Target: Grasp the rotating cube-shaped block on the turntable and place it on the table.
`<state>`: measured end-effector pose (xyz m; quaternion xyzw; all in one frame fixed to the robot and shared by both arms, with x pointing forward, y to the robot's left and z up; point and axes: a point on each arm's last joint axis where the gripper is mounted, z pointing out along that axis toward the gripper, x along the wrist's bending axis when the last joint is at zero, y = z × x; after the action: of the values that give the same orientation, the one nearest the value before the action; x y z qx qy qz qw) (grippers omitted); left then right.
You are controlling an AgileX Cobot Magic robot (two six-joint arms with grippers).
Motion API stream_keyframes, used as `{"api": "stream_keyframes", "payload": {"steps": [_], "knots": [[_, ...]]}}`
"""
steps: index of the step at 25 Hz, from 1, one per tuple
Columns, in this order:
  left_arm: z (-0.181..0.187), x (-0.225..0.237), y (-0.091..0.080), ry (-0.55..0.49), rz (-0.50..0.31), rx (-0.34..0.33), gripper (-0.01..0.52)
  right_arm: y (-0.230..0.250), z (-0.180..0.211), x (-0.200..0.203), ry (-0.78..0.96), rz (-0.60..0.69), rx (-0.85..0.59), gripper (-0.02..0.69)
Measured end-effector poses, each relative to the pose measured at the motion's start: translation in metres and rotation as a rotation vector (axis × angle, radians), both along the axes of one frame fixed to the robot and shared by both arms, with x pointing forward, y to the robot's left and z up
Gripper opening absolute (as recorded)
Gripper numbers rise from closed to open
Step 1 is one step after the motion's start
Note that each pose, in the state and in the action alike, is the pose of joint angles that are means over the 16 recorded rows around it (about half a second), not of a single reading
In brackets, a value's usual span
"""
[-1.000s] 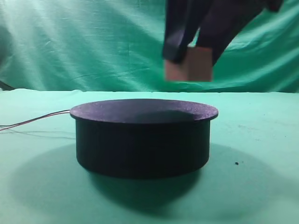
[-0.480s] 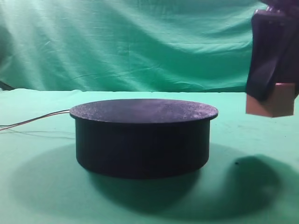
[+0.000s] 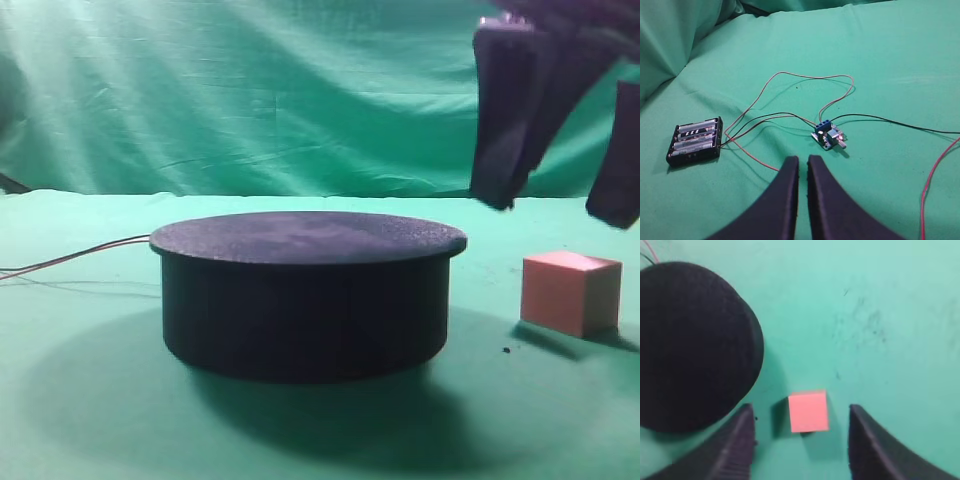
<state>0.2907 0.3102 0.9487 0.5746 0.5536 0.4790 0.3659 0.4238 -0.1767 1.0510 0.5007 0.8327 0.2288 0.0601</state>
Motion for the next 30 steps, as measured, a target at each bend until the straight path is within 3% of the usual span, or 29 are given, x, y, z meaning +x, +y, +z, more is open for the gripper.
{"api": "stream_keyframes", "payload": {"steps": [5, 8, 20, 30], "knots": [[0.0, 0.0, 0.0, 0.0, 0.0, 0.0, 0.0, -0.023, 0.026, -0.034, -0.092, -0.016, 0.03, 0.05], [0.0, 0.0, 0.0, 0.0, 0.0, 0.0, 0.0, -0.035, 0.03, -0.053, -0.137, -0.023, 0.061, 0.008], [0.0, 0.0, 0.0, 0.0, 0.0, 0.0, 0.0, -0.054, 0.035, -0.089, -0.348, 0.016, 0.187, 0.0], [0.0, 0.0, 0.0, 0.0, 0.0, 0.0, 0.0, -0.073, 0.022, -0.094, -0.573, -0.015, 0.147, 0.0]]}}
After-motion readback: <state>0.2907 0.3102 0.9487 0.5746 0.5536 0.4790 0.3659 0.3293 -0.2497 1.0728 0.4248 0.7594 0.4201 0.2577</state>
